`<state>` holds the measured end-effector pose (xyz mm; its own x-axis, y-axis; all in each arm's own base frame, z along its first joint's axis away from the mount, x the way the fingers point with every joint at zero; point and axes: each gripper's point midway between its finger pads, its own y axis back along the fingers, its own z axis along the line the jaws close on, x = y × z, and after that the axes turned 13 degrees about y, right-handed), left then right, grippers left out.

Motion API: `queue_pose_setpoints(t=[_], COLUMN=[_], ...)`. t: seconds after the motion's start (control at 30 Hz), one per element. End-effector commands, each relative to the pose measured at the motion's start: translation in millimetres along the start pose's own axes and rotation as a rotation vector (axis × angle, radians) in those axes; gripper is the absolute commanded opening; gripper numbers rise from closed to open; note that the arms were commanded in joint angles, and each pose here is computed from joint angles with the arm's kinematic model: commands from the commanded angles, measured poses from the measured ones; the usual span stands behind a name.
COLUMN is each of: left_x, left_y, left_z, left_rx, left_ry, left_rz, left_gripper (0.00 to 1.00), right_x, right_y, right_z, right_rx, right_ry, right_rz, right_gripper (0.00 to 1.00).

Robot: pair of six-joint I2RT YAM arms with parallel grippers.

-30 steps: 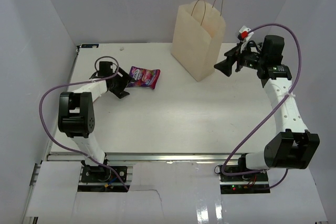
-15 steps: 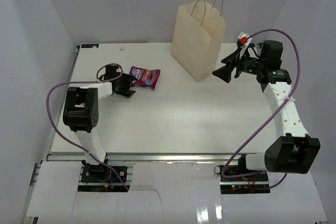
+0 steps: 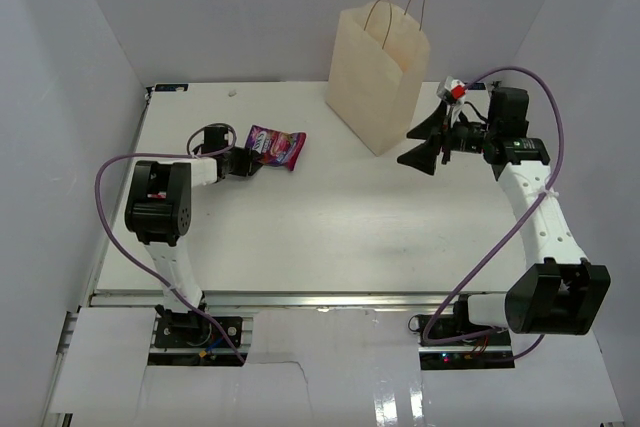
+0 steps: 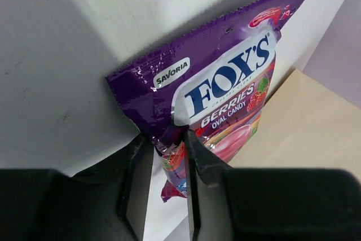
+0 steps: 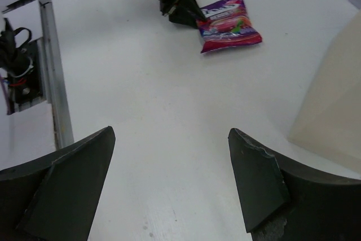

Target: Place the snacks into the paper bag

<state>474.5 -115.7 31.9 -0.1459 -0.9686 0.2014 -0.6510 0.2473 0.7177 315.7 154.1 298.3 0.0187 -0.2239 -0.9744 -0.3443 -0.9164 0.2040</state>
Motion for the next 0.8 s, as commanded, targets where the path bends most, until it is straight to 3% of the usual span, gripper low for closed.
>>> queue_pose_setpoints(t=[0.0,0.17,0.33,0.57,0.77], left_x=[-4,11,40,71,98], left_y=[-5,-4,12,48,98], left_z=[1,-7,-33,-33,-29], left_rx=[0.025,0.093,0.243,0.392,0.53], left_ry=[-0.027,-0.106,-0.368,-0.693,-0.847], left_rz=[-0.022,0.078,0.229,0.387,0.528], left_gripper=[0.36,0.14,0.0,0.0,0.0], right_x=[-3,9,25,39,58], right_y=[-9,-19,-43,-89,-129], right_z=[42,46,50,41,15], right_rx=[-0.161,-0.164,-0.15,-0.061,0.134], right_ry=[0.006,-0.028,-0.094,-0.226,-0.465], right_rz=[-0.047,-0.006,0.079,0.195,0.317], right_gripper=[0.87,0.86,0.85,0.84,0.86])
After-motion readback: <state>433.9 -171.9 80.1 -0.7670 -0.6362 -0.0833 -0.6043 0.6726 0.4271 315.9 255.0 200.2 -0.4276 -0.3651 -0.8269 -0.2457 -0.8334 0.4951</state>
